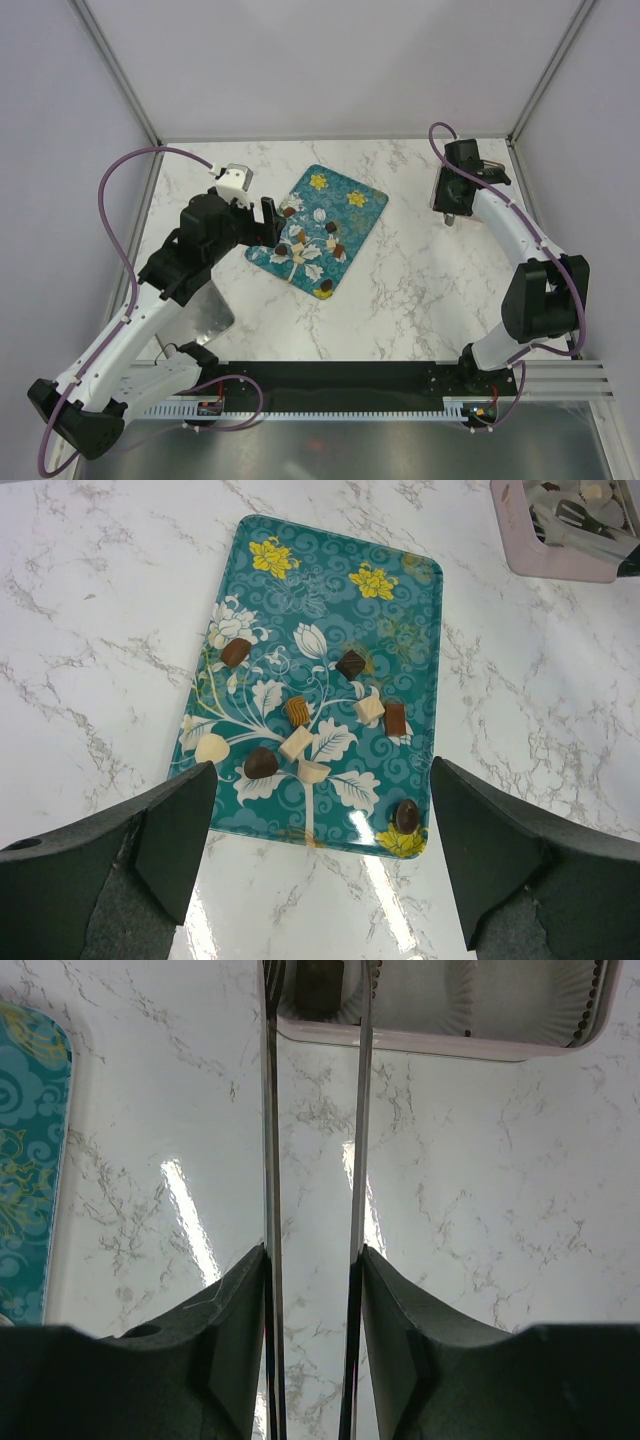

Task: Pack the chocolate

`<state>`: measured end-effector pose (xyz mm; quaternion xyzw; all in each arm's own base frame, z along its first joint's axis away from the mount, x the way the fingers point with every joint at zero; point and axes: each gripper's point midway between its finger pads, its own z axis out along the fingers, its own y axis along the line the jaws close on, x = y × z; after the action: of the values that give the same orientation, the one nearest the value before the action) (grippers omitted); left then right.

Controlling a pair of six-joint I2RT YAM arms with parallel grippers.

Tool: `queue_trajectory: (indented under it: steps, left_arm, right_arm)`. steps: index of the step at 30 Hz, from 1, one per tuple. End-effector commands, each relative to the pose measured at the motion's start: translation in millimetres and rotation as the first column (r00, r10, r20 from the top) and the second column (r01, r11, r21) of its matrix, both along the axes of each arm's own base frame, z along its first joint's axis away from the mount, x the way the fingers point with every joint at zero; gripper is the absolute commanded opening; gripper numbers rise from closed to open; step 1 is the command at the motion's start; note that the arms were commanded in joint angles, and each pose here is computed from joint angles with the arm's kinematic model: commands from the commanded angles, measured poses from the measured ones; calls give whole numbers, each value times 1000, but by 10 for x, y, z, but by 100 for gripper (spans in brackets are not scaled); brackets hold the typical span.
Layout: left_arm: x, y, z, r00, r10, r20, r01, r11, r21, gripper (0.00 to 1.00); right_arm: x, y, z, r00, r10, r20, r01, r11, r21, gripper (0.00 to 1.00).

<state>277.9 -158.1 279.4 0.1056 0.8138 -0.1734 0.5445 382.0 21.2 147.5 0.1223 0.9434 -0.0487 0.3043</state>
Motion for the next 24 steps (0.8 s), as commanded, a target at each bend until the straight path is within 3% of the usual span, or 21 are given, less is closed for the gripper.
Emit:
queue_trajectory:
  steps: [1,14,24]
  left_arm:
    - [28,17,129,999,2,40,-2,1000,-9,95]
    - [29,9,139,999,-1,38,2,1000,-17,95]
    - [36,42,130,999,11,41,-11,1000,-7,95]
  right_arm:
    - [91,-37,131,998,-6,57,7,1000,-10,48]
    - [27,196,639,987,43,154,-50,998,40,47]
    - [-171,1726,510,891,385,240,-424,895,140,46]
